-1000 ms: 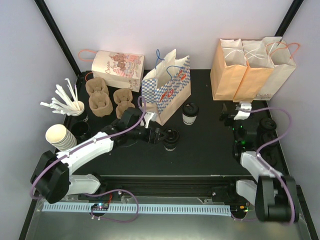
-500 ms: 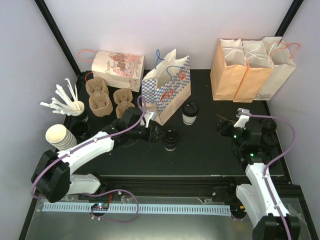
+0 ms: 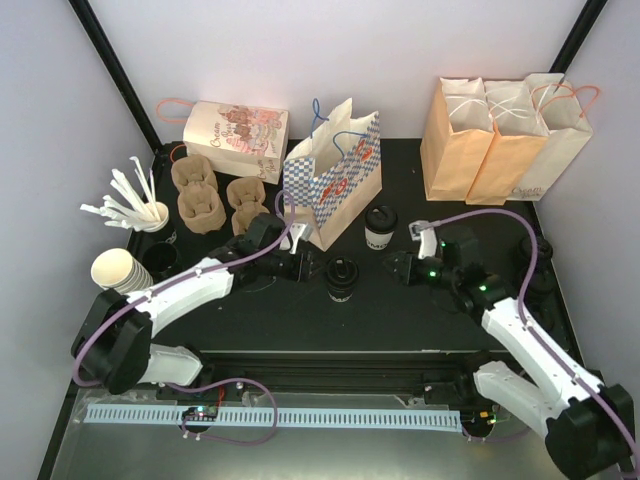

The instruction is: Pack the takeout coffee

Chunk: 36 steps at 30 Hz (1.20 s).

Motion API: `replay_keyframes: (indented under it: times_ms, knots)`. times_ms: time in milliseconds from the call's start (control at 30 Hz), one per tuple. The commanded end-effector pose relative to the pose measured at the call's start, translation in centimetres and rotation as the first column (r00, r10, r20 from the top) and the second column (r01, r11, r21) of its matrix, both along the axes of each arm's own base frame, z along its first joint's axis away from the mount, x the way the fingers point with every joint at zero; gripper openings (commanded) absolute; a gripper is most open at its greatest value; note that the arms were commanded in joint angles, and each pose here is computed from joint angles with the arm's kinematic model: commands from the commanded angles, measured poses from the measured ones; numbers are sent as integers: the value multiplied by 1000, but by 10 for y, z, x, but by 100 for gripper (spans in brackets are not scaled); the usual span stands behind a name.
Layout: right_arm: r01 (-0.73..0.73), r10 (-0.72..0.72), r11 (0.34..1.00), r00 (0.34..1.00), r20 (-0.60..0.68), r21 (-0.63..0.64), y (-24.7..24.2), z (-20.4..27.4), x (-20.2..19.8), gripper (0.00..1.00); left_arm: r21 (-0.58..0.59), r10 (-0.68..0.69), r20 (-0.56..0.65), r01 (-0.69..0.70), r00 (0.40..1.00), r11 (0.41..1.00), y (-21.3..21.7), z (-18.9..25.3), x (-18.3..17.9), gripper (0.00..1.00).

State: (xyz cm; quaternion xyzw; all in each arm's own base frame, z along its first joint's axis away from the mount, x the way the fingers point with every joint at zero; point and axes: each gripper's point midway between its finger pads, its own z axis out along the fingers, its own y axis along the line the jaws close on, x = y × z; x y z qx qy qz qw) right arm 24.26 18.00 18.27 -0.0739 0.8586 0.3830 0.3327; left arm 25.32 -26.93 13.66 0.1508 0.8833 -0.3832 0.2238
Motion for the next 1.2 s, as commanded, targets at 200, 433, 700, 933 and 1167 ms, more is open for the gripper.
replay_keyframes:
  times_ms: [200, 433, 700, 933, 1167]
  knots:
    - [-125, 122, 992, 988, -98, -31, 54, -8, -10, 34, -34, -15, 21, 16, 1000, 999, -12, 6, 14, 33]
    - [-166, 158, 984, 981, -113, -71, 71, -10, -4, 31, -23, -13, 23, 13, 1000, 1000, -10, 6, 16, 30]
    - [-151, 131, 977, 982, -134, -150, 69, -20, 8, 31, -18, -13, 20, 13, 1000, 1000, -10, 3, 18, 28]
    - [-157, 130, 972, 979, -158, -176, 69, -31, 10, 31, -24, -23, 12, 23, 1000, 999, -12, 1, 17, 25]
    - [-181, 147, 965, 973, -181, -188, 73, -41, 11, 31, -19, -37, -1, 37, 999, 999, -12, -3, 14, 22]
